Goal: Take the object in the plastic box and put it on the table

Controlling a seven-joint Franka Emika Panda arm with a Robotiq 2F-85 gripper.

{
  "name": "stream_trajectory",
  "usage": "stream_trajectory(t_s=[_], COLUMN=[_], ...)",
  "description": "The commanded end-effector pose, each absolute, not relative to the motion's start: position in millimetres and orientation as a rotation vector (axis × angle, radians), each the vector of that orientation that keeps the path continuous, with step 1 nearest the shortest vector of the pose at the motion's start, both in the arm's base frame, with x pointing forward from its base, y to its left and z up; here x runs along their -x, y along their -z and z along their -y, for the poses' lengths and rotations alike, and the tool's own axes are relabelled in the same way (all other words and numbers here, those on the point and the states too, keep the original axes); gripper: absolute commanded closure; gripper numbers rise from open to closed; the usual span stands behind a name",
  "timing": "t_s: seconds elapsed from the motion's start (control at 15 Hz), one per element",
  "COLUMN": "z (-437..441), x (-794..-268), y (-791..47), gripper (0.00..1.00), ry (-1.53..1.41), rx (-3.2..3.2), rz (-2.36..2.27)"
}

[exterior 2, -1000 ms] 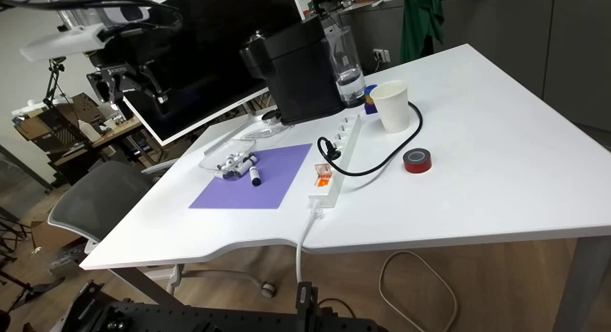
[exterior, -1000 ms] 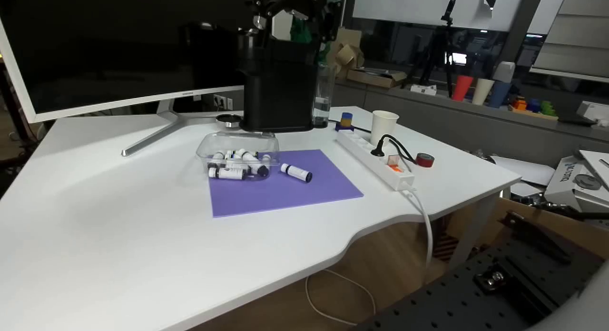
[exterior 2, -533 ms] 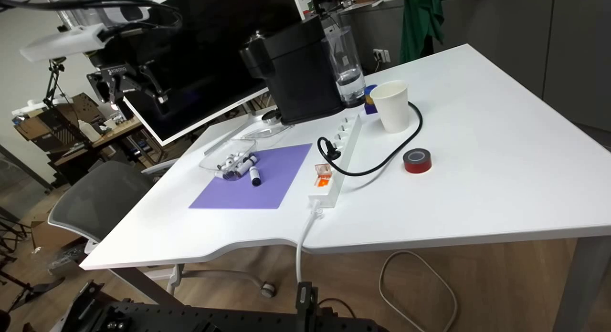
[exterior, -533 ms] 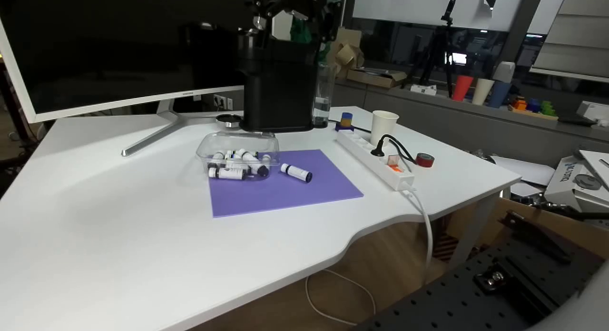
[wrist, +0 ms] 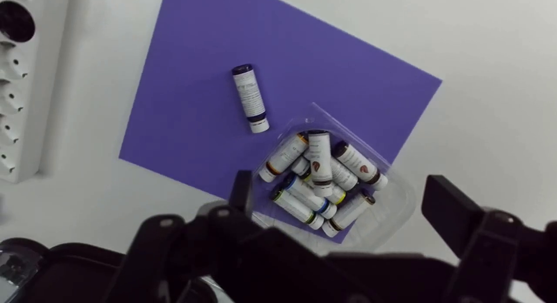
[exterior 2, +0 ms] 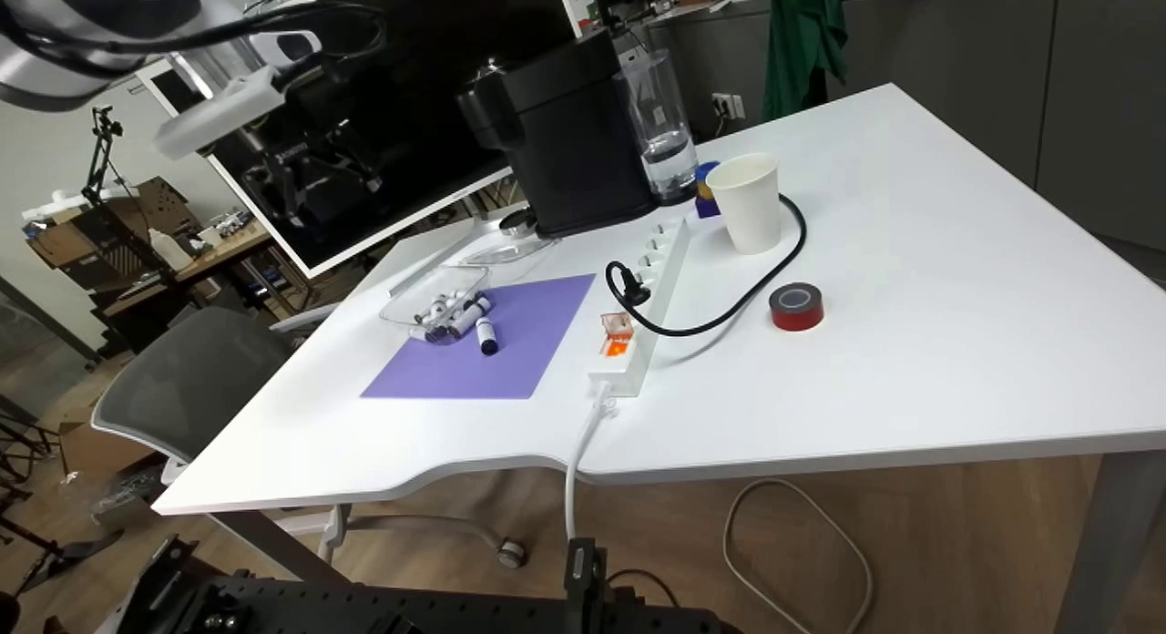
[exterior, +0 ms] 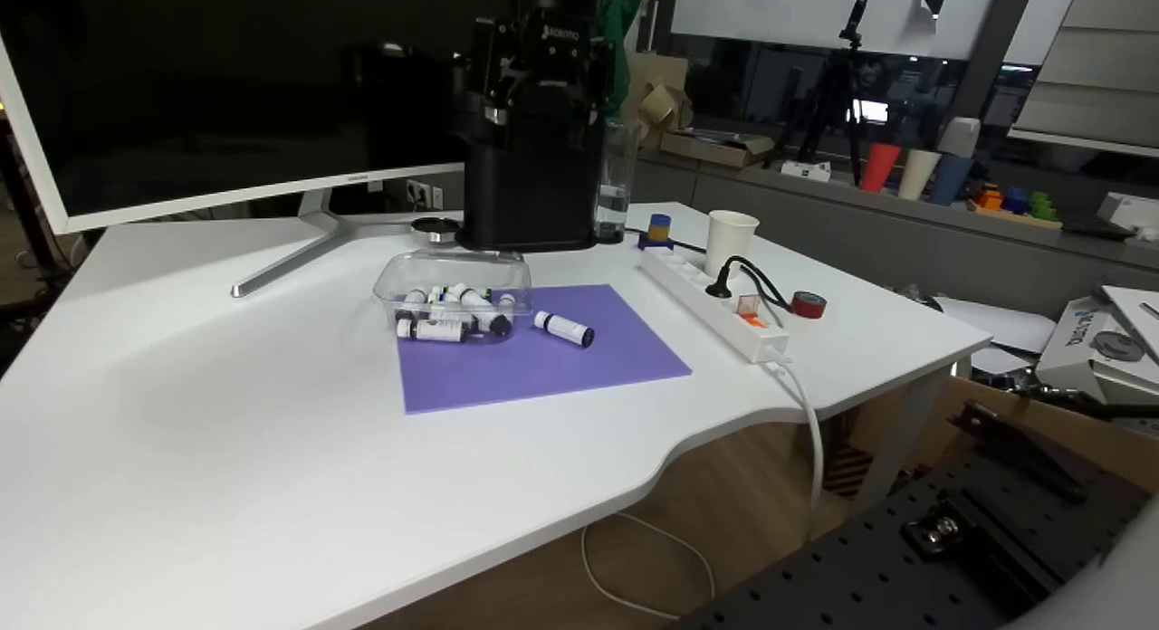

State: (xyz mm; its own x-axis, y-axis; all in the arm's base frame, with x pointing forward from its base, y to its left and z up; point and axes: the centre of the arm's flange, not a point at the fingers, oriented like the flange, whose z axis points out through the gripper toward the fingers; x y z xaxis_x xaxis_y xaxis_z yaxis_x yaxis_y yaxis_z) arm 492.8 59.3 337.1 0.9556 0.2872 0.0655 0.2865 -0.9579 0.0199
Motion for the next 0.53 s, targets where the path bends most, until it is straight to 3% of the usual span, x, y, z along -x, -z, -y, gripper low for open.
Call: stream_trajectory(t_s=[0.0, 0.47], z=[-71.8, -92.4], x=[-543.2, -583.7], y=[-307.7, -241.9], gripper=[0.0, 0.0], ry=[-0.067, 0.047], rx=[-3.0, -2.959], rz=[-0.516, -0.651])
